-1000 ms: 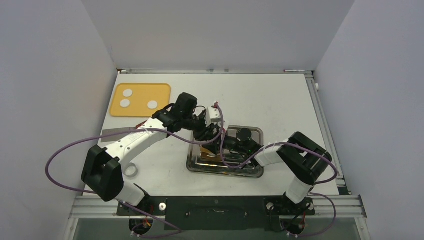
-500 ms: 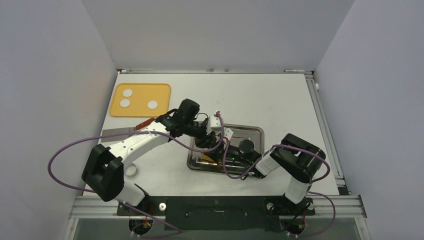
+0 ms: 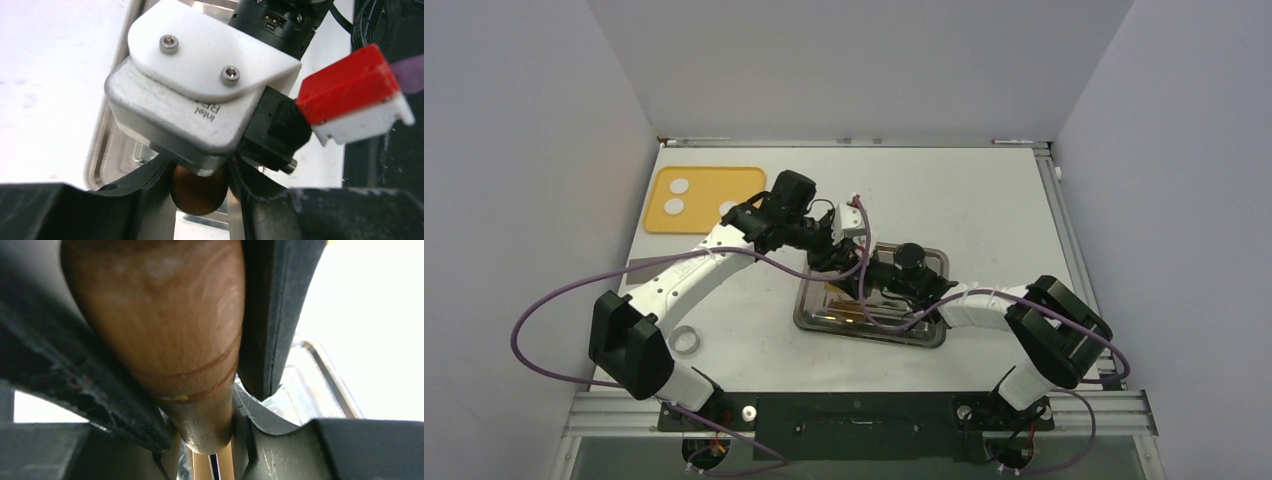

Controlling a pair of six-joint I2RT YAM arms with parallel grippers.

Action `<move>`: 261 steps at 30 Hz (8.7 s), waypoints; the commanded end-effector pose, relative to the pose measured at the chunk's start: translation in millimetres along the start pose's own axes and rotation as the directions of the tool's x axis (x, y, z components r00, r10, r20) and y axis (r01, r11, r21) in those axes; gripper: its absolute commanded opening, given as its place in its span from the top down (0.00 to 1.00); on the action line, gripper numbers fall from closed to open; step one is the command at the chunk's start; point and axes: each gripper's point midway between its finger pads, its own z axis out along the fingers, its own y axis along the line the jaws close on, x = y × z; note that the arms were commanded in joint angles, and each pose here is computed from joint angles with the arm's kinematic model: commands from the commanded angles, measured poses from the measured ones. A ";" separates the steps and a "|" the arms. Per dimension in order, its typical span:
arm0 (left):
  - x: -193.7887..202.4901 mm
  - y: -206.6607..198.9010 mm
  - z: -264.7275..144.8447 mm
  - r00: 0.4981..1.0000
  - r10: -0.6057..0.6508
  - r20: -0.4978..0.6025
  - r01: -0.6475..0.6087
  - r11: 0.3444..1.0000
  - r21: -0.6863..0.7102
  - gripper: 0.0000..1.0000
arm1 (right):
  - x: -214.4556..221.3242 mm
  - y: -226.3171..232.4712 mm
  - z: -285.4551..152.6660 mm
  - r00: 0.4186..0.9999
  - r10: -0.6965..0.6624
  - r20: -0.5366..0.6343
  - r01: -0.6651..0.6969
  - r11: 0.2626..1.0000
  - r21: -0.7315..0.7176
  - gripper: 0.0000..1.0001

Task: Roll out the dumpling wrappers from the dough
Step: Flatten out the dough on the work surface.

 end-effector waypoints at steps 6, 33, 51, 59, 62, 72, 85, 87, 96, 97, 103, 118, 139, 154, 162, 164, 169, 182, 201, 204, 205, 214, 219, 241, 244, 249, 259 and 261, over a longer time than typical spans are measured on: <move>-28.2 11.9 -4.6 0.999 0.016 0.042 -0.016 1.000 0.005 1.00 | -46.0 -79.9 10.6 0.995 -0.049 0.092 0.034 0.986 0.160 0.92; 61.2 -13.3 17.6 0.988 -0.114 -0.105 0.126 0.986 0.107 1.00 | 83.2 -22.2 2.1 0.987 0.125 -0.097 -0.111 0.984 0.136 0.92; 31.4 -6.8 8.2 0.994 -0.071 -0.079 0.077 0.995 0.069 1.00 | 75.1 -45.5 -2.4 0.991 0.095 -0.090 -0.079 0.983 0.164 0.92; 62.1 -35.6 -5.9 0.984 -0.067 -0.165 0.086 0.990 0.110 1.00 | 80.3 -15.0 -10.4 0.990 0.129 -0.047 -0.122 0.983 0.136 0.92; 46.1 -26.3 -10.4 0.989 -0.050 -0.136 0.060 0.995 0.074 1.00 | 71.9 -23.1 0.1 0.992 0.120 -0.042 -0.113 0.983 0.141 0.92; 17.4 -19.8 -16.9 0.996 -0.024 -0.092 0.030 0.997 0.072 1.00 | 10.8 -38.0 15.1 0.998 0.021 0.056 -0.028 0.991 0.134 0.45; 24.5 -13.9 -2.3 0.994 -0.079 -0.071 0.082 0.996 0.044 1.00 | -26.0 -22.7 1.4 0.940 0.035 0.340 -0.032 0.999 -0.015 0.14; 23.8 -8.5 -1.8 0.994 -0.090 -0.060 0.091 0.996 0.009 1.00 | -30.4 -14.7 -8.4 0.917 0.029 0.399 -0.013 0.999 -0.041 0.14; 18.6 0.1 2.6 0.993 -0.113 -0.022 0.112 0.993 -0.034 1.00 | -30.4 -15.9 -12.1 0.902 -0.015 0.431 0.026 1.000 -0.018 0.16; 18.2 -0.7 3.8 0.993 -0.116 -0.021 0.116 0.993 -0.026 1.00 | -30.9 -15.8 -10.0 0.901 -0.018 0.433 0.032 0.999 -0.025 0.16; 16.6 -1.1 6.5 0.992 -0.127 -0.027 0.126 0.992 -0.008 1.00 | -30.5 -17.1 -0.2 0.913 -0.064 0.404 0.082 0.996 -0.028 0.21; 16.5 -2.2 16.4 0.988 -0.155 -0.025 0.156 0.987 0.030 1.00 | -34.7 -8.1 10.2 0.918 -0.099 0.384 0.141 0.987 -0.082 0.74; 41.7 106.0 -64.4 0.996 -0.031 -0.088 -0.001 0.941 -0.337 0.04 | -88.6 -78.7 -56.6 0.931 -0.124 0.344 0.031 0.964 0.263 0.92; 133.3 118.5 49.4 0.824 0.211 -0.526 -0.267 0.963 -0.032 0.30 | -109.3 -101.1 -159.8 0.943 -0.149 0.298 -0.045 0.830 0.555 0.92; 188.9 99.6 66.3 0.740 0.212 -0.638 -0.225 0.972 0.062 0.59 | -111.4 -99.0 -175.2 0.932 -0.142 0.335 -0.085 0.811 0.579 0.92; 197.2 98.5 67.0 0.731 0.182 -0.658 -0.200 0.979 0.049 0.72 | -114.7 -100.7 -179.1 0.925 -0.129 0.356 -0.115 0.800 0.588 0.92; 204.2 121.0 59.7 0.744 0.009 -0.668 -0.124 0.984 -0.126 1.00 | -122.2 -101.9 -182.4 0.891 -0.095 0.444 -0.200 0.795 0.573 0.92; 210.7 130.7 35.0 0.799 -0.348 -0.491 0.212 0.927 -0.310 1.00 | -93.9 -72.5 -95.2 0.923 -0.115 0.368 -0.062 0.897 0.437 0.92; 229.1 104.3 48.8 0.780 -0.434 -0.450 0.327 0.897 -0.298 1.00 | -52.4 -51.5 -16.7 0.900 -0.032 0.435 -0.092 0.961 0.259 0.92; 229.0 104.3 48.9 0.783 -0.432 -0.448 0.324 0.898 -0.298 1.00 | -19.6 -61.0 -17.5 0.941 -0.035 0.336 -0.079 0.944 0.321 0.92; 229.6 104.0 48.8 0.781 -0.433 -0.451 0.325 0.897 -0.298 1.00 | -9.3 -65.5 -20.2 0.949 -0.037 0.313 -0.078 0.935 0.346 0.92; 230.9 103.8 49.2 0.781 -0.429 -0.454 0.322 0.899 -0.296 1.00 | 31.6 -62.9 -19.1 0.981 0.008 0.193 -0.077 0.932 0.354 0.92; 231.1 104.0 49.5 0.780 -0.430 -0.454 0.323 0.899 -0.296 1.00 | 45.6 -55.4 -15.0 0.989 0.027 0.148 -0.079 0.931 0.355 0.92; 231.7 103.9 49.7 0.779 -0.429 -0.457 0.323 0.900 -0.294 1.00 | 73.7 -74.0 -20.7 0.995 0.101 0.018 -0.099 0.900 0.425 0.92; 231.4 104.2 49.8 0.780 -0.428 -0.457 0.322 0.900 -0.293 1.00 | 73.0 -89.5 -31.4 0.994 0.106 0.026 -0.106 0.875 0.473 0.92; 232.1 103.9 49.9 0.778 -0.429 -0.459 0.324 0.900 -0.293 1.00 | 91.1 -52.7 -13.9 0.993 0.119 -0.019 -0.102 0.913 0.395 0.92; 232.2 103.9 50.0 0.778 -0.429 -0.459 0.323 0.900 -0.293 1.00 | 74.9 -80.7 -32.6 0.990 0.127 0.054 -0.138 0.869 0.476 0.92; 232.3 103.5 49.9 0.778 -0.428 -0.460 0.323 0.900 -0.291 1.00 | 73.7 -89.7 -36.1 0.993 0.112 0.035 -0.115 0.858 0.501 0.92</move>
